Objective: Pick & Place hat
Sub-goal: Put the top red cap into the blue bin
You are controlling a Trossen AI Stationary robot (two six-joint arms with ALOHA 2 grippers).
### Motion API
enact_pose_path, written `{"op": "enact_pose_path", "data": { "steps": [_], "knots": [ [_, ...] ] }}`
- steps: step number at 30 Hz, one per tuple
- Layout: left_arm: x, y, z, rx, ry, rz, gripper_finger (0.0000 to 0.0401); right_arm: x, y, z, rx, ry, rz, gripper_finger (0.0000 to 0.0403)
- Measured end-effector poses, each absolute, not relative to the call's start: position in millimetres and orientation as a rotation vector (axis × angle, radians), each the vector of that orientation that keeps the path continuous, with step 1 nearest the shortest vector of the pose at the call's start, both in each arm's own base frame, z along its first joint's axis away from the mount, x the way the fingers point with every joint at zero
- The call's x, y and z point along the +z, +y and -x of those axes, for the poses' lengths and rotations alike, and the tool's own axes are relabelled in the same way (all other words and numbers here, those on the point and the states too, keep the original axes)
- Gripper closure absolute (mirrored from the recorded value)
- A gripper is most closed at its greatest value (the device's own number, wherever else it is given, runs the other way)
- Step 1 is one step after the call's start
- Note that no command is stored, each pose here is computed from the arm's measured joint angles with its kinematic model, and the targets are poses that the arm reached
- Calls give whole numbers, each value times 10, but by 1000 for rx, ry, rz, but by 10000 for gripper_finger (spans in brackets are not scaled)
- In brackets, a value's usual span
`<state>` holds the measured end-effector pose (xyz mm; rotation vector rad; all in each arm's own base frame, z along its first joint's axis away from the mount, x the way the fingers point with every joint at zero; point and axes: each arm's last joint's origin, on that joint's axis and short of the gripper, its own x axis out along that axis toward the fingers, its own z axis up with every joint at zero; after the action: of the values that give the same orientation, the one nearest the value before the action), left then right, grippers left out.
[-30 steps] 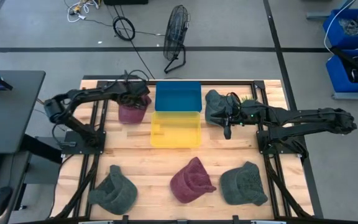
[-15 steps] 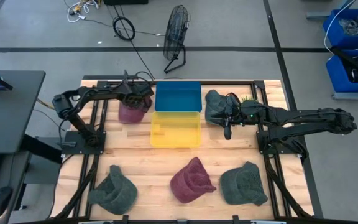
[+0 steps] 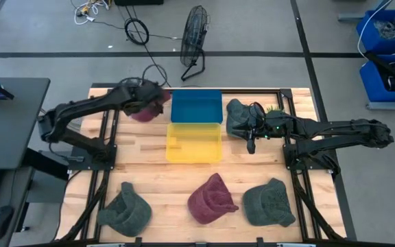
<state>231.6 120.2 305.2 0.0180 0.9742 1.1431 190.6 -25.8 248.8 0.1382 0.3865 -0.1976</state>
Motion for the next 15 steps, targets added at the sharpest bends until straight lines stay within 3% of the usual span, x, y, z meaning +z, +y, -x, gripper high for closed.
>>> {"op": "enact_pose_path", "data": {
  "steps": [6,9,15],
  "knots": [
    [3311,1067,-2743,938,725,-431,397,2489,-265,-1904,-221,385,-136,295],
    [3230,1085,-2965,814,592,-442,398,2488,-263,-1904,-220,386,-136,295],
    [2745,1255,-3267,757,627,-428,398,2472,-255,-1898,-220,403,-150,295]
  ]
}}
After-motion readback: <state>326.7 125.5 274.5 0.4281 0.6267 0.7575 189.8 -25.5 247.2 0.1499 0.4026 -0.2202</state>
